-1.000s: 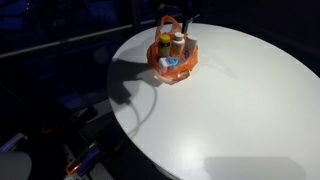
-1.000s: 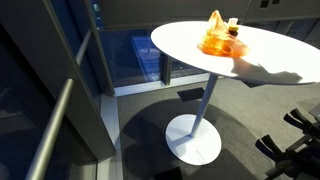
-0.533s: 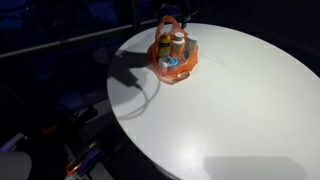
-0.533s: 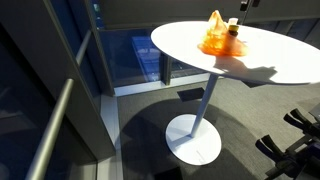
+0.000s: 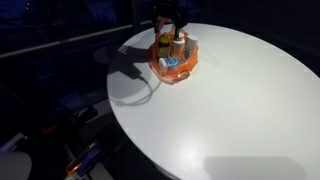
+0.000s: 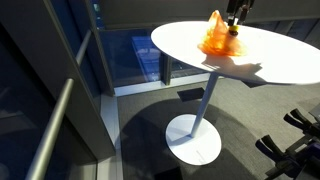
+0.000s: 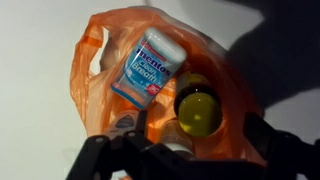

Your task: Remove the brown and yellow bottle from the plastic, then place it on the table

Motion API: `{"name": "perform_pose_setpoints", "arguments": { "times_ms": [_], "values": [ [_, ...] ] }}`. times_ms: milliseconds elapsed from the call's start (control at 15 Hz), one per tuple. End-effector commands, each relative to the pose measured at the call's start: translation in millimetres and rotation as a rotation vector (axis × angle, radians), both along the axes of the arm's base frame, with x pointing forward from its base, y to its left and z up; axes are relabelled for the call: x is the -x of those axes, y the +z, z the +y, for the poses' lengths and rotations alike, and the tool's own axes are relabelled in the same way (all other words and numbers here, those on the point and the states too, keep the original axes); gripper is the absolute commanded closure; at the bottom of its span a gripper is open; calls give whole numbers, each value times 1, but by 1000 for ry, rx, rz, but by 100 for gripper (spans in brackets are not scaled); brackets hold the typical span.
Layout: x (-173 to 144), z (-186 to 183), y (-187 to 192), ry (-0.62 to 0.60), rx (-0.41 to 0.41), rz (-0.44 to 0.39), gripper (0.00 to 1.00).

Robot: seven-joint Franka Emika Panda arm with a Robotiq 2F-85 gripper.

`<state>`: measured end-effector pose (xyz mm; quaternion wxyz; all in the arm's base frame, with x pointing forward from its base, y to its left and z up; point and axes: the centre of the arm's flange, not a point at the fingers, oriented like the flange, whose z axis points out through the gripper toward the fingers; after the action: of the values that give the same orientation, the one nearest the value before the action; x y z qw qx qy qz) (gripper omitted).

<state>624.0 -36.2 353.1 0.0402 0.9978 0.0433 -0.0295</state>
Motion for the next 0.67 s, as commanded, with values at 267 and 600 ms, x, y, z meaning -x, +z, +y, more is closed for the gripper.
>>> {"name": "perform_pose_setpoints", "arguments": {
  "times_ms": [267,600],
  "values": [
    [-16,-3,-8,-30,9,4,68],
    [-16,-9,26,-37,-4,-40,80]
  ]
}}
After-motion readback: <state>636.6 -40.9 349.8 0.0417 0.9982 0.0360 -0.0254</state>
